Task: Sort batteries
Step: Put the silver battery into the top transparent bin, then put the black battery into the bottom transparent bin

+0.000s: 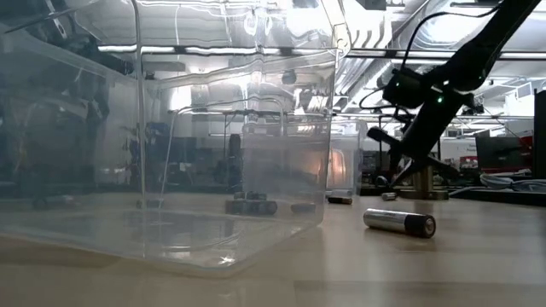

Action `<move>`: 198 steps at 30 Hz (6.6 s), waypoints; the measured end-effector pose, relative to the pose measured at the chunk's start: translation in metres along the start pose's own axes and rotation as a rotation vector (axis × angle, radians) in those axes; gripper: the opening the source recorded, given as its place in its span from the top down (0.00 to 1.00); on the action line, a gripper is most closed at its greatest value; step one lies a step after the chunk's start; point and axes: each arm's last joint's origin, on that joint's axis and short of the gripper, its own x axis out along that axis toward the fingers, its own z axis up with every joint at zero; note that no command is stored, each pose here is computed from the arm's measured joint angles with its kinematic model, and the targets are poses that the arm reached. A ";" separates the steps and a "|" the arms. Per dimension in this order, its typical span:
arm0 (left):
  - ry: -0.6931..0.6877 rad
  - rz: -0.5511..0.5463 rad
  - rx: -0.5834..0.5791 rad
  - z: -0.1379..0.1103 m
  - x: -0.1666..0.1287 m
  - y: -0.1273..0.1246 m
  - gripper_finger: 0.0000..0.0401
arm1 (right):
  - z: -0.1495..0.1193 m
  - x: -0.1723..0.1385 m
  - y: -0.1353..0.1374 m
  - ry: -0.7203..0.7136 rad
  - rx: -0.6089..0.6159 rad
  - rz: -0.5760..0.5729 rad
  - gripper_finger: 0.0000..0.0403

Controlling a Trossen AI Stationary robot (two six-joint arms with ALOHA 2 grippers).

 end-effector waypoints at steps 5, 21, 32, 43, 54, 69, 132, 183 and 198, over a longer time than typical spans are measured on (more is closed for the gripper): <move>0.000 0.000 0.000 0.000 0.000 0.000 1.00 | -0.003 0.016 0.005 0.019 0.042 0.029 0.74; 0.000 0.000 0.000 0.000 0.000 0.000 1.00 | 0.011 0.002 0.043 0.096 -0.351 -0.010 0.60; -0.001 0.000 0.000 0.000 0.000 0.000 1.00 | 0.009 -0.008 0.043 0.340 -0.968 -0.001 0.60; 0.000 0.000 0.000 0.000 0.000 0.000 1.00 | 0.006 0.002 0.034 0.434 -1.346 0.002 0.60; -0.001 0.000 0.000 0.000 0.000 0.000 1.00 | -0.005 0.032 0.022 0.573 -1.426 -0.073 0.67; 0.000 -0.001 0.000 0.000 0.000 0.000 1.00 | 0.059 -0.083 0.089 -0.105 -1.180 0.061 0.95; 0.000 0.000 0.000 0.000 0.000 0.000 1.00 | -0.338 -0.102 0.041 0.545 -1.357 0.157 0.54; 0.000 0.000 0.000 0.000 0.000 0.000 1.00 | -0.084 -0.127 0.170 -0.331 -0.834 0.347 0.95; -0.001 0.000 0.000 0.000 0.000 0.000 1.00 | -0.057 -0.100 0.174 -0.269 -0.779 0.316 0.54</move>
